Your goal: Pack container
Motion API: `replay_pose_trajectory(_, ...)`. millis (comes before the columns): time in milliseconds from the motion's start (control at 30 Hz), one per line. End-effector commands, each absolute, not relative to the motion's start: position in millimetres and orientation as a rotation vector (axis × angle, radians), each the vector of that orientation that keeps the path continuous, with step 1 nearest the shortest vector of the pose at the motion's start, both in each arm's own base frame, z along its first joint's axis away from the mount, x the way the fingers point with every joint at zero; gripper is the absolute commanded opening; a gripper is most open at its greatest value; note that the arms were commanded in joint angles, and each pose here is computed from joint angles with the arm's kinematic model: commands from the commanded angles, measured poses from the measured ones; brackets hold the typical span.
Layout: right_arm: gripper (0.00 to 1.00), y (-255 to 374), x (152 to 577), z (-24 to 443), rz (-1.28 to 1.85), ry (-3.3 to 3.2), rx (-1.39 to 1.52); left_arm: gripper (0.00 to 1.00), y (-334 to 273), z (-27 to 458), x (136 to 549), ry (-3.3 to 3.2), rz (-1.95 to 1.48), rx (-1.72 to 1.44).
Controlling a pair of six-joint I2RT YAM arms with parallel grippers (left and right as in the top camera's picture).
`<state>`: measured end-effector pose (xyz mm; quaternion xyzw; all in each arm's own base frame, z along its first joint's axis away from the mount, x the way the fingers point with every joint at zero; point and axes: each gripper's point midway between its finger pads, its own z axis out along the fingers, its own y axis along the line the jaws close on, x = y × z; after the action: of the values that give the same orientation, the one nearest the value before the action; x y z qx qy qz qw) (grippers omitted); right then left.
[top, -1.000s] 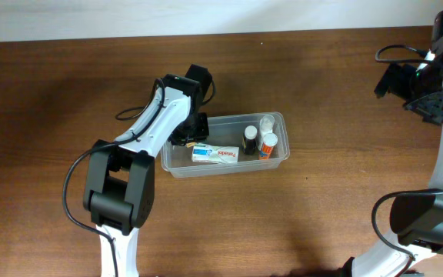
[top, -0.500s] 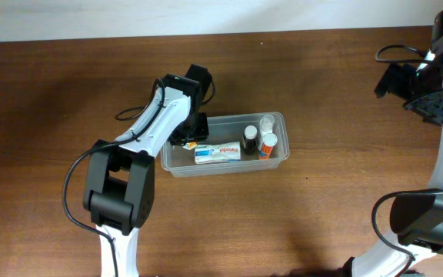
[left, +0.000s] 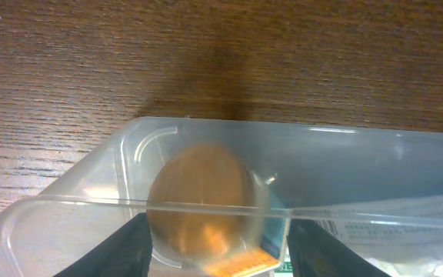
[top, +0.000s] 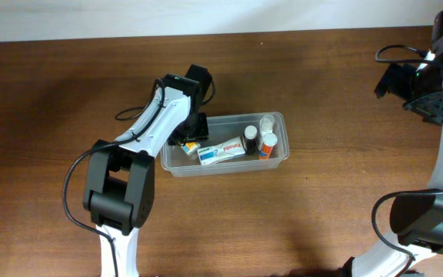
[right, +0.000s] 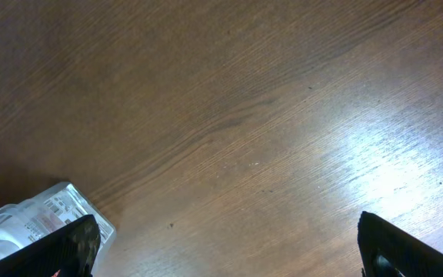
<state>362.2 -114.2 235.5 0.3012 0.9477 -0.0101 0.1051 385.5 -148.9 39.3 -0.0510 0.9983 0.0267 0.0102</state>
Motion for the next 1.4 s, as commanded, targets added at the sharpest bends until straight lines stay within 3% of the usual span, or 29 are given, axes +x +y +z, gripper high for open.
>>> replay_pose_trajectory(0,0.98,-115.5,361.3,245.2,-0.039,2.758,0.898,0.57,-145.7,50.0,385.3,3.091,0.084,-0.171)
replay_pose_trajectory(533,0.98,-115.5,361.3,245.2,-0.039,2.758,0.898,0.57,-145.8,50.1,385.2,3.091,0.083,-0.165)
replay_pose_trajectory(667,0.98,-115.5,361.3,245.2,-0.039,2.758,0.898,0.64,-150.9,59.4,387.7,3.084,0.039,-0.101)
replay_pose_trajectory(867,0.98,-115.5,361.3,245.2,-0.039,2.758,0.898,0.87,-157.5,116.2,403.7,2.98,-0.026,-0.014)
replay_pose_trajectory(900,0.98,-115.5,361.3,245.2,-0.039,2.758,0.898,0.98,-157.8,133.7,405.0,2.955,-0.038,0.001)
replay_pose_trajectory(1133,0.98,-115.5,361.3,245.2,-0.039,2.758,0.898,0.99,-150.0,226.1,386.8,2.835,-0.074,0.161)
replay_pose_trajectory(1367,0.98,-115.5,361.3,245.2,-0.039,2.758,0.898,0.99,-119.6,288.0,310.2,2.837,-0.068,0.24)
